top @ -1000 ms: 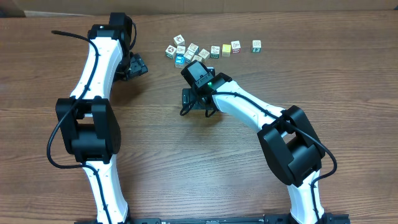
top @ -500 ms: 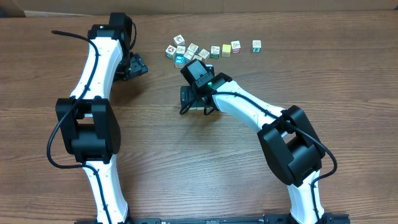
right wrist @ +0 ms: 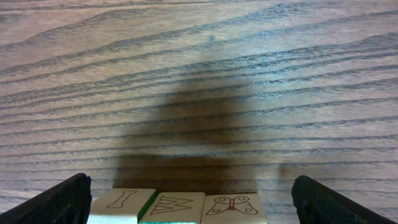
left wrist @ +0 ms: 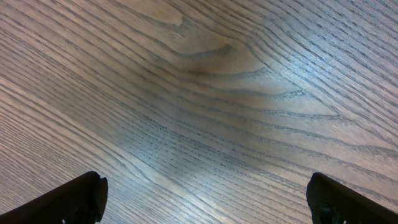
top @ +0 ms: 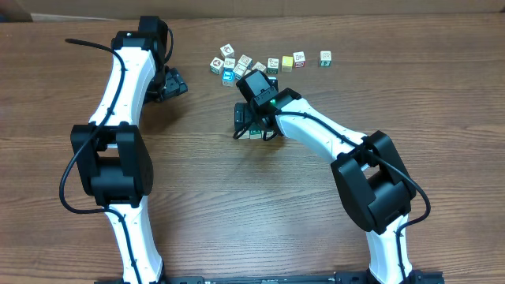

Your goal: Form a horizontal line

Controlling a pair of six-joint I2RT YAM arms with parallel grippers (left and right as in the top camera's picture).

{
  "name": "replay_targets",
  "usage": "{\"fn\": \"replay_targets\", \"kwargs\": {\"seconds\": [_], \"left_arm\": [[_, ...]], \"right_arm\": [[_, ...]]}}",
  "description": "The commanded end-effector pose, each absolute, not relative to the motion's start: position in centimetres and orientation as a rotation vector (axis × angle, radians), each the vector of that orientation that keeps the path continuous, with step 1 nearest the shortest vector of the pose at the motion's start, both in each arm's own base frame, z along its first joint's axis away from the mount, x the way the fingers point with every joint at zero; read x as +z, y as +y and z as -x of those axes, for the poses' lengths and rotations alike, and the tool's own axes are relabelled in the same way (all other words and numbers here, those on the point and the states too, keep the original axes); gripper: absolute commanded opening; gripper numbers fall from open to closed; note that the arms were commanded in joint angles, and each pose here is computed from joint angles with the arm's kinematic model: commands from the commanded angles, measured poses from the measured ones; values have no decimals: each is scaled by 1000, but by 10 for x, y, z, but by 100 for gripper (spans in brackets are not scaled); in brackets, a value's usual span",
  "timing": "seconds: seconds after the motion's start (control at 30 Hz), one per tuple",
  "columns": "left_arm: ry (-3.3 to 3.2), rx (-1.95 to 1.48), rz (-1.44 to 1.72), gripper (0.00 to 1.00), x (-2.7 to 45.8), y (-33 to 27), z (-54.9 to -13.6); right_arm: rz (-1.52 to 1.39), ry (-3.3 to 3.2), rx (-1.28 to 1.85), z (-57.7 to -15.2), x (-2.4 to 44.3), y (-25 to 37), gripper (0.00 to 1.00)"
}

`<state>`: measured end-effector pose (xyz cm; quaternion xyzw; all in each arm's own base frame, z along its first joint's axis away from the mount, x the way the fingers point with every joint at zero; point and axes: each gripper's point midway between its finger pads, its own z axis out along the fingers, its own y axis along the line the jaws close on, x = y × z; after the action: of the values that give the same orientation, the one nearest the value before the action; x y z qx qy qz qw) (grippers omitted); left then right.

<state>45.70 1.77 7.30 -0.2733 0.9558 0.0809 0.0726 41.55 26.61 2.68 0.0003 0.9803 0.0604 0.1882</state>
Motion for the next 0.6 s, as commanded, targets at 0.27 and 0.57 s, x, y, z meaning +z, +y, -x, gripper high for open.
{"fn": "replay_targets", "kwargs": {"seconds": [0.27, 0.57], "left_arm": [[2834, 236, 805, 100, 88, 17, -462], [2834, 236, 804, 100, 88, 17, -462]], "right_arm": [[98, 2800, 213, -407, 17, 272, 100], [125, 2820, 192, -402, 15, 269, 100]]}}
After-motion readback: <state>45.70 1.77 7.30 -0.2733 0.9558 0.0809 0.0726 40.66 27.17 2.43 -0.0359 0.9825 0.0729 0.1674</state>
